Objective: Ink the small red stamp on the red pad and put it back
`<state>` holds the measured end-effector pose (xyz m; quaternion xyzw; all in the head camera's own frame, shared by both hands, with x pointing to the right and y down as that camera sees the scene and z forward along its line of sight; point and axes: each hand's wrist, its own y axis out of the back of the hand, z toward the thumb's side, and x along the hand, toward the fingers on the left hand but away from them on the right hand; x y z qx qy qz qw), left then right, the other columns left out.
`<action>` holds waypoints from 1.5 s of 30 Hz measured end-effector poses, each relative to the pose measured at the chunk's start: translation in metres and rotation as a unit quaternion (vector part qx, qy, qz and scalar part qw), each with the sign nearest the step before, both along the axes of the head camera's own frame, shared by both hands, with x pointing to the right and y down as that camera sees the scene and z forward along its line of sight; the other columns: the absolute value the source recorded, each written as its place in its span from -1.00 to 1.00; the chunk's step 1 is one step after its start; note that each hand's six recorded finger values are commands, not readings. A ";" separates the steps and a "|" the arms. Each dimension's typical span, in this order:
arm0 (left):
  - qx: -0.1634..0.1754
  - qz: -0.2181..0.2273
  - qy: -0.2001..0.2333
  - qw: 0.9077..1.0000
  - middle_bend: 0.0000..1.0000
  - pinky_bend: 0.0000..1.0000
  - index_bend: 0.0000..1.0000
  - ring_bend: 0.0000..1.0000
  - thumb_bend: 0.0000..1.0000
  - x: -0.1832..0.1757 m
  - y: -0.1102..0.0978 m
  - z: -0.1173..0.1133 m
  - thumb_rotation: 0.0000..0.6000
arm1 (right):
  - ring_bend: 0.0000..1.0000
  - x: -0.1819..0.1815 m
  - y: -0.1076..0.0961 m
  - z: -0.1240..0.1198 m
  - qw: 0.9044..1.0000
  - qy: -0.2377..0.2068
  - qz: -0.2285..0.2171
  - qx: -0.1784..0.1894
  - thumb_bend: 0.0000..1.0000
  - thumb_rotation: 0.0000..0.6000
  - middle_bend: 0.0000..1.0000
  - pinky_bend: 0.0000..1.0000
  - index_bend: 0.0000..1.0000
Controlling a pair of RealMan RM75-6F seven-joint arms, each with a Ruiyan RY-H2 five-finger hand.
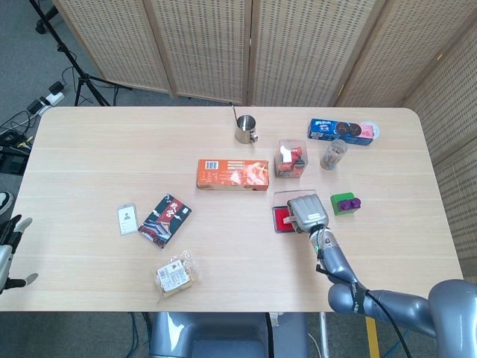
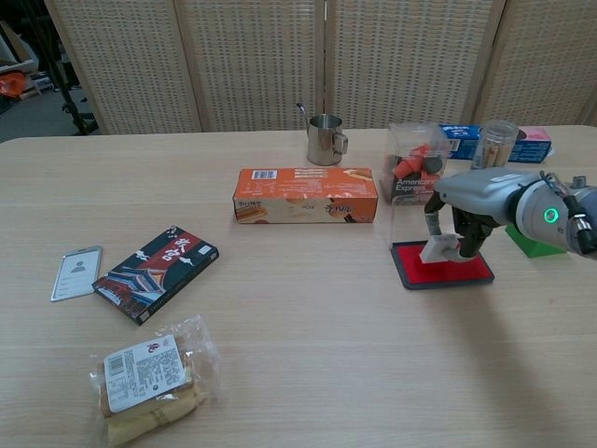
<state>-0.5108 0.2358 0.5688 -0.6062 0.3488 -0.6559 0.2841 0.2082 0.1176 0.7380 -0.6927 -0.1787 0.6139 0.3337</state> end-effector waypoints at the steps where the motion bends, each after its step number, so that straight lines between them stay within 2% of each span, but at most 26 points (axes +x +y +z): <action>1: 0.000 0.000 0.000 1.000 -1.00 -1.00 -1.00 -1.00 -1.00 0.000 0.000 0.000 1.00 | 1.00 0.000 0.001 0.000 1.000 -0.001 -0.001 0.000 -0.07 1.00 1.00 1.00 0.13; 17: 0.001 -0.002 0.000 1.000 -1.00 -1.00 -1.00 -1.00 -1.00 -0.002 0.001 -0.002 1.00 | 1.00 -0.001 0.007 0.009 1.000 0.009 -0.006 -0.002 -0.07 1.00 1.00 1.00 0.13; 26: 0.002 -0.002 0.002 1.000 -1.00 -1.00 -1.00 -1.00 -1.00 -0.003 0.001 -0.003 1.00 | 1.00 -0.004 0.007 0.005 1.000 0.001 -0.003 0.000 -0.07 1.00 1.00 1.00 0.13; 38: 0.001 -0.002 0.001 1.000 -1.00 -1.00 -1.00 -1.00 -1.00 -0.003 0.001 -0.002 1.00 | 1.00 0.000 -0.011 -0.027 0.999 -0.028 0.019 0.019 -0.07 1.00 1.00 1.00 0.13; 45: -0.001 0.003 0.001 1.000 -1.00 -1.00 -1.00 -1.00 -1.00 0.000 0.003 -0.002 1.00 | 1.00 0.026 -0.024 -0.054 0.998 -0.027 0.035 0.034 -0.07 1.00 1.00 1.00 0.13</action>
